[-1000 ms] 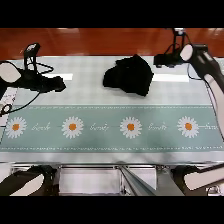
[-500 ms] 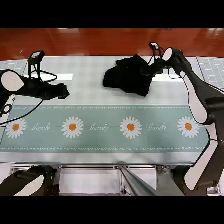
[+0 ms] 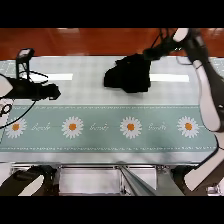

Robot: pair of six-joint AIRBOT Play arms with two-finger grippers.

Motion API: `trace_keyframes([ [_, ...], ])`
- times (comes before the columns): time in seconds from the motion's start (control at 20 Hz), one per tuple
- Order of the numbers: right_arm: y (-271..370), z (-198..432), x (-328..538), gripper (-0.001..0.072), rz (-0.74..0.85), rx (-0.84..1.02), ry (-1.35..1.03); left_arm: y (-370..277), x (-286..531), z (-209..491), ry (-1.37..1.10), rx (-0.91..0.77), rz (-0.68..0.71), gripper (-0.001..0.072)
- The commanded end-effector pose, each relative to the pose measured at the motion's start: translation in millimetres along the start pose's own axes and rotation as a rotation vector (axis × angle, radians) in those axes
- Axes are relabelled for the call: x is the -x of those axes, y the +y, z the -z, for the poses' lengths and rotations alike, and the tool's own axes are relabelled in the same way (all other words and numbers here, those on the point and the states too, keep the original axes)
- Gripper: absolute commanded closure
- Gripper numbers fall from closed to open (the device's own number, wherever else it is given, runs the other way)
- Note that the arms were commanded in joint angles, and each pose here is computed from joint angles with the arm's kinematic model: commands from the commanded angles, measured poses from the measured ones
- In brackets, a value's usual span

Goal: Fold the shirts.

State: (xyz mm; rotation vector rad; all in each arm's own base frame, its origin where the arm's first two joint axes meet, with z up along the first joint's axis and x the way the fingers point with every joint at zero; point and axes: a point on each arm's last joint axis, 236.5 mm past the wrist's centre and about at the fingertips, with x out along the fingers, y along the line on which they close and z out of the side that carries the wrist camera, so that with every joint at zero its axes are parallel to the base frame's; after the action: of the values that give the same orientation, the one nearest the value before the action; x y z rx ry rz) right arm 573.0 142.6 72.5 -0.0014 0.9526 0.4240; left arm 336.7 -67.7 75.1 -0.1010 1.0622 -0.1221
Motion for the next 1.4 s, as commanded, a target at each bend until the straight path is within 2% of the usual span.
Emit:
trace_keyframes([
  [0.0,50.2,-60.4,107.6,0.0689,-0.005,0.100,-0.246,9.3,35.6,-5.2,-0.088,-0.016,-0.038,0.0203],
  [0.15,100.6,-90.7,209.3,0.0689,-0.012,0.189,-0.462,21.0,59.0,-3.1,-0.159,-0.012,-0.084,0.0204],
  [0.4,189.4,-88.0,345.2,0.0690,-0.061,0.356,-0.718,29.1,34.5,43.3,-0.113,0.091,-0.082,0.0204],
  [0.7,262.6,-57.4,398.7,0.0690,-0.181,0.451,-0.789,24.2,4.5,81.8,-0.022,0.169,-0.045,0.0204],
  [0.9,301.8,-18.1,364.2,0.0690,-0.282,0.499,-0.623,13.4,2.7,73.6,-0.060,0.194,0.007,0.0204],
  [1.1,303.2,32.2,292.6,0.0690,-0.305,0.436,-0.354,5.2,2.9,73.2,-0.058,0.213,0.042,0.0204],
  [1.25,277.0,109.4,203.9,0.0690,-0.244,0.415,-0.024,3.4,2.8,73.0,-0.058,0.215,0.050,0.0204],
  [1.35,217.3,170.5,146.6,0.0690,-0.076,0.366,0.213,-1.1,2.9,74.7,-0.049,0.225,0.068,0.0204],
])
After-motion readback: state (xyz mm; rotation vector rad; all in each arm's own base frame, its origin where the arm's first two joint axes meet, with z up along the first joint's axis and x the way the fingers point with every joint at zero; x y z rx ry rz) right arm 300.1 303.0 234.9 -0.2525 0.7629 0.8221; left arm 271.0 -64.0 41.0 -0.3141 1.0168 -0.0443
